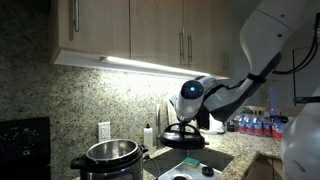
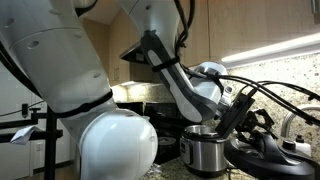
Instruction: Close the lid
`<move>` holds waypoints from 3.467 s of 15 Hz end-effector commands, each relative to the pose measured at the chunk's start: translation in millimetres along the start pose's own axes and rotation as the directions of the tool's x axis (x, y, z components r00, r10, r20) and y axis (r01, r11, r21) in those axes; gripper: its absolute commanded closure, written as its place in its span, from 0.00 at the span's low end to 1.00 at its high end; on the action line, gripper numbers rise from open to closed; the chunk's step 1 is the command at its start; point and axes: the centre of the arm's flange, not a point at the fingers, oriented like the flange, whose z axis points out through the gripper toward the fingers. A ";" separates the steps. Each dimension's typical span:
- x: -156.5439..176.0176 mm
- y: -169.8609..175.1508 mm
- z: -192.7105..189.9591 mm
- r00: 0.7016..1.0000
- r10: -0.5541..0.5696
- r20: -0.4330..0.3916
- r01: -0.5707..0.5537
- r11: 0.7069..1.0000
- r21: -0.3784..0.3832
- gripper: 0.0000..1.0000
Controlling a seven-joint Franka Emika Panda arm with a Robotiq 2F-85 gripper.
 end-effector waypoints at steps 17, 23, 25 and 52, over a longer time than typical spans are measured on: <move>91.9 -56.0 -143.8 0.961 -0.073 -0.265 0.077 0.997 0.006 0.98; 130.7 -97.3 -157.7 0.932 -0.147 -0.330 0.147 0.989 -0.024 0.98; 145.9 -106.5 -160.9 0.918 -0.184 -0.353 0.167 0.983 -0.077 0.98; 231.8 -115.8 -135.4 0.876 -0.189 -0.443 0.144 0.981 -0.132 0.98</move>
